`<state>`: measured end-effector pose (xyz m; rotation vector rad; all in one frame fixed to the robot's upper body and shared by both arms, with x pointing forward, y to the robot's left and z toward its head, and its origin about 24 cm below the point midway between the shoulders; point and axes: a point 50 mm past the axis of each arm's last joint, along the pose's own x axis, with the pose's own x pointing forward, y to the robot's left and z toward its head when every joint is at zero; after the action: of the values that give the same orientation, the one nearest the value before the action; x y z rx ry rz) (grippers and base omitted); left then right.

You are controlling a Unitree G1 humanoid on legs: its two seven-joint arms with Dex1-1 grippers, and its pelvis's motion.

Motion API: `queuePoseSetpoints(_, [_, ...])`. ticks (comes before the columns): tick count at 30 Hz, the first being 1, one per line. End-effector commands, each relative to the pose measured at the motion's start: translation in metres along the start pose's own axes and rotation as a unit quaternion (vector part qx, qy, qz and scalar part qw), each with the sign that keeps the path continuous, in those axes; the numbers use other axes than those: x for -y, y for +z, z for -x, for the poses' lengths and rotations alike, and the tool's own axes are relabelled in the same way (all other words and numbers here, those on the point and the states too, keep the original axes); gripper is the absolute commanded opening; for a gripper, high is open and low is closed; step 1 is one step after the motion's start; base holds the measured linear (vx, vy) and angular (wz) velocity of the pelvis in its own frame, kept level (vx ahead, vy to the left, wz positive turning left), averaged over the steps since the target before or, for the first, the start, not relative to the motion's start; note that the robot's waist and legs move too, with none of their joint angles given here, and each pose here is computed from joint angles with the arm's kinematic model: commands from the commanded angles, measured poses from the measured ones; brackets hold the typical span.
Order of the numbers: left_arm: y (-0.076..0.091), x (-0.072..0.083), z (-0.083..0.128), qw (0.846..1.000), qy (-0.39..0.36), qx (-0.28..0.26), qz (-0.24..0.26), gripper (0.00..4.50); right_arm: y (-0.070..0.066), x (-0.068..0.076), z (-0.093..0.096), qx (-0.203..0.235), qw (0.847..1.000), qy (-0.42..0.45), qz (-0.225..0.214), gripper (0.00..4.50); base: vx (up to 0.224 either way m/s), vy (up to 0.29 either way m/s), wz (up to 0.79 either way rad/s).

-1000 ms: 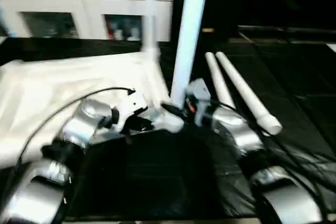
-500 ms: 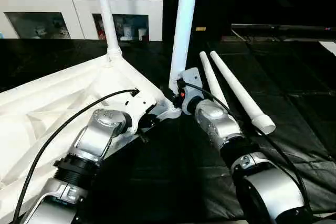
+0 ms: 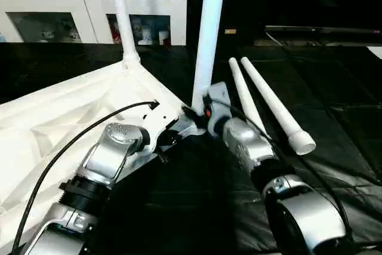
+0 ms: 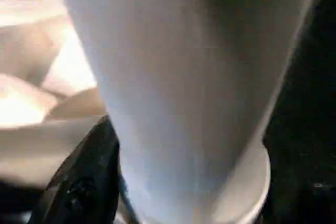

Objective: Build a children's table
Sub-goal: Rotate leg to tighten

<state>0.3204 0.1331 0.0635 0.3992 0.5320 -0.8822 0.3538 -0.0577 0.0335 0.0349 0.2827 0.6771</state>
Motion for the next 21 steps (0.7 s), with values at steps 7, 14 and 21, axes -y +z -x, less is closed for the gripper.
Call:
queuePoseSetpoints(7, [0.007,-0.013,0.008,0.998,-0.013,-0.002,-0.054,0.00,-0.024,0.010,0.021,-0.036,0.998,0.056,0.007,4.11,0.000,0.000,0.00])
queuePoseSetpoints(14, [0.000,-0.018,0.014,0.993,-0.059,-0.004,-0.101,0.00,-0.014,0.028,0.051,-0.014,0.992,0.114,0.053,4.46,0.000,0.000,0.00])
queuePoseSetpoints(21, [-0.012,-0.015,0.023,0.978,-0.147,-0.012,-0.147,0.00,0.007,0.037,0.087,-0.010,0.972,0.202,0.121,4.46,0.000,0.000,0.00])
